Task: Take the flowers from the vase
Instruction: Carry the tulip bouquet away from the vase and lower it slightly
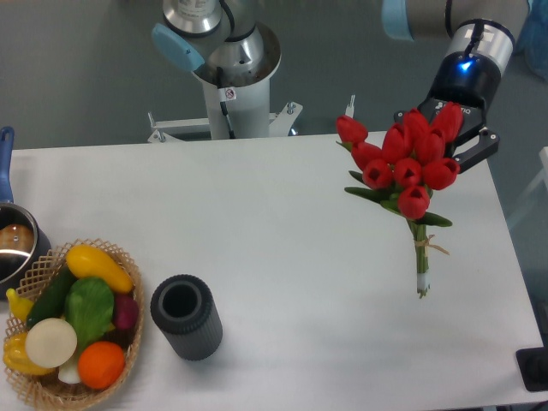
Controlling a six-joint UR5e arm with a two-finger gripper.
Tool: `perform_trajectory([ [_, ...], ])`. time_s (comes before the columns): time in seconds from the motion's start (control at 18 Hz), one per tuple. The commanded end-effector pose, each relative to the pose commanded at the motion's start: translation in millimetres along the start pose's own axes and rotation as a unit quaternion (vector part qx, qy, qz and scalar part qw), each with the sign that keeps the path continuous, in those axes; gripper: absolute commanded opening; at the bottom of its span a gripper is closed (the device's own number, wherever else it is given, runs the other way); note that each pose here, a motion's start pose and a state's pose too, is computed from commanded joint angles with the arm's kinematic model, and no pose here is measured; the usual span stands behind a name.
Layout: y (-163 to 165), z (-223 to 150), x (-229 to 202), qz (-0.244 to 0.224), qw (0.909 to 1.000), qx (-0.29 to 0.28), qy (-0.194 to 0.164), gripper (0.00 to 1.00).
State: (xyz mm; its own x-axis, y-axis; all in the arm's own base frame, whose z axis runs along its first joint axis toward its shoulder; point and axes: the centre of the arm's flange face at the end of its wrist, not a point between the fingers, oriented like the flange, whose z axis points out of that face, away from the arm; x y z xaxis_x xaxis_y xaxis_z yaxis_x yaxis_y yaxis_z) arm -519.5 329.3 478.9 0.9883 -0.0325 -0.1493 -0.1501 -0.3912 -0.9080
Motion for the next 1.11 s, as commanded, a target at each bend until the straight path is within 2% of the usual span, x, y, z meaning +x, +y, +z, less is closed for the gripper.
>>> perform_trajectory([
  [0.11, -0.3, 24.0, -4.1, -0.012, 0.9983, -0.056, 0.006, 0.03],
  [0.28, -11.6, 73.5, 8.7, -0.013, 0.9858, -0.167, 0.015, 0.03],
  [0.56, 11.3, 86.0, -0.7, -0.022, 0.9689, -0.246, 0.005, 0.03],
  [0.78, 29.4, 93.2, -5.0, -0.031, 0.9492, -0.313, -0.003, 0.05],
  [0.94, 50.1, 111.7, -12.5, -0.038, 0.9255, -0.376, -0.014, 0.07],
  [1.11, 81.7, 123.8, -19.9, -0.032, 0.8885, -0.457, -0.028, 0.08],
])
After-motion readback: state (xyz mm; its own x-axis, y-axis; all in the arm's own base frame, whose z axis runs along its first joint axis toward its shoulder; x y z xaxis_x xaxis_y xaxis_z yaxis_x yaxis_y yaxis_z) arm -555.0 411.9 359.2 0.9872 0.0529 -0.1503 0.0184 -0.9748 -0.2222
